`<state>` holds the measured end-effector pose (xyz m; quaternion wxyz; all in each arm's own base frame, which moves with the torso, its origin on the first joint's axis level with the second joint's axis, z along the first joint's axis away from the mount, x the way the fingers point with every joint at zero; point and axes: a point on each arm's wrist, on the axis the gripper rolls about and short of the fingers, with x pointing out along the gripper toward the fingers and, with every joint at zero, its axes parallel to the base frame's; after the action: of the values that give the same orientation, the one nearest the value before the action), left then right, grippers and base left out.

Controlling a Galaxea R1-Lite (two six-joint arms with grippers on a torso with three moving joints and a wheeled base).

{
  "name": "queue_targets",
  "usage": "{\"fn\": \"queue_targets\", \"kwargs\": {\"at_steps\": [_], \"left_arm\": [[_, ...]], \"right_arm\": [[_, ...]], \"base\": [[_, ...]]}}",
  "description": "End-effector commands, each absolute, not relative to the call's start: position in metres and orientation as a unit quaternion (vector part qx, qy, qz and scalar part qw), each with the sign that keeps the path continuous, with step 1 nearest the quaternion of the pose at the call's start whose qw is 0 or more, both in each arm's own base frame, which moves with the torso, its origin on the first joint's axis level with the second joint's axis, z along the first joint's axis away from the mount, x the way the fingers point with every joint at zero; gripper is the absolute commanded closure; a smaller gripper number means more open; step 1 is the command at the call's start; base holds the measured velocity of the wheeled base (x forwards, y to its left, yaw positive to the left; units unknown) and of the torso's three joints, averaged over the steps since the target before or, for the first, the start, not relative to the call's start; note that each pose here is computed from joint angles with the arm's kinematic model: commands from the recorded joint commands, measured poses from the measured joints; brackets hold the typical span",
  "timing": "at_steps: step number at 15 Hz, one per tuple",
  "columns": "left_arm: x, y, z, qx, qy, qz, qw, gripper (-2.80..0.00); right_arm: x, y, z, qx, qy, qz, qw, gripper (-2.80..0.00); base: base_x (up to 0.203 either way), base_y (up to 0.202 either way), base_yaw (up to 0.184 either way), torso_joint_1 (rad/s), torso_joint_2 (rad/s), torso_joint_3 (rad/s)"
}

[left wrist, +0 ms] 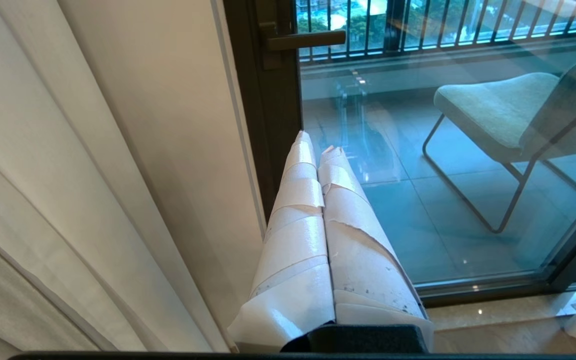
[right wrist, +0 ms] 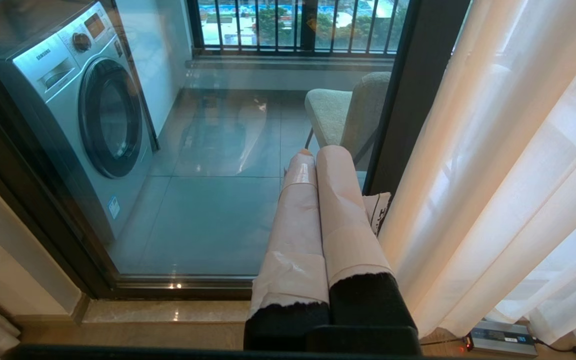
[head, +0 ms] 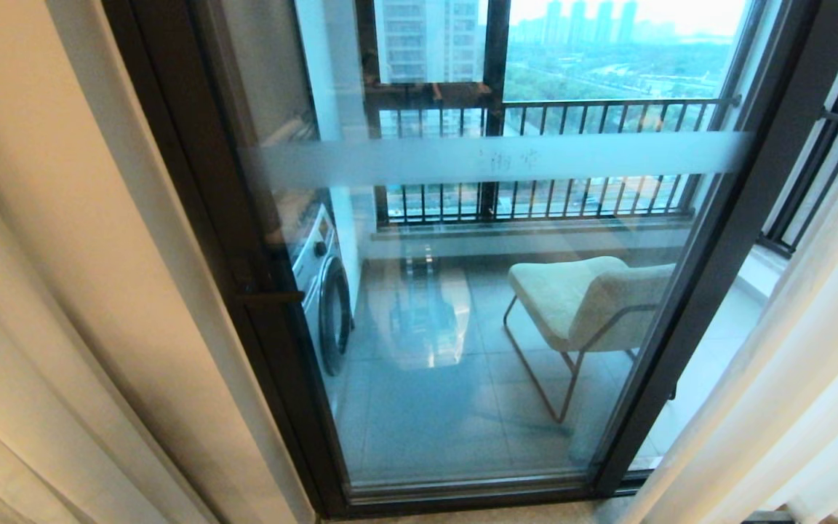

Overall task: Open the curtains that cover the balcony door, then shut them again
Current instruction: Pull the inner curtains open on both sides

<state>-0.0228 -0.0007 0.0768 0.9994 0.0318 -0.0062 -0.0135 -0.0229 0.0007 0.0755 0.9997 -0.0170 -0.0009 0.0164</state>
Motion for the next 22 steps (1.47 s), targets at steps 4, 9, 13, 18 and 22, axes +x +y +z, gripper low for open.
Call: {"fn": "queue_targets", "kwargs": {"at_steps": [4,9,13,18,22], "left_arm": [[-0.0228,-0.0007,0.0769,0.032,-0.007,-0.013,0.999,0.00],[-0.0228,-0.0007,0.0769,0.032,-0.007,-0.013,0.999,0.00],[-0.0228,-0.0007,0.0769,0.032,-0.007,-0.013,0.999,0.00],[-0.0228,-0.0007,0.0769,0.032,-0.007,-0.013,0.999,0.00],[-0.0228,-0.0007,0.0769,0.032,-0.007,-0.013,0.999,0.00]], "right_arm": [[-0.0228,0.0007,0.0755,-0.018,0.000,0.017,1.000,0.00],[-0.0228,0.0007,0.0755,-0.018,0.000,0.017,1.000,0.00],[-0.0228,0.0007,0.0755,-0.017,0.000,0.017,1.000,0.00],[-0.0228,0.0007,0.0755,-0.018,0.000,0.017,1.000,0.00],[-0.0228,0.0007,0.0755,-0.018,0.000,0.017,1.000,0.00]], "base": [[0.000,0.000,0.000,0.000,0.00,0.000],[0.000,0.000,0.000,0.000,0.00,0.000],[0.000,0.000,0.000,0.000,0.00,0.000],[0.000,0.000,0.000,0.000,0.00,0.000],[0.000,0.000,0.000,0.000,0.00,0.000]]}}
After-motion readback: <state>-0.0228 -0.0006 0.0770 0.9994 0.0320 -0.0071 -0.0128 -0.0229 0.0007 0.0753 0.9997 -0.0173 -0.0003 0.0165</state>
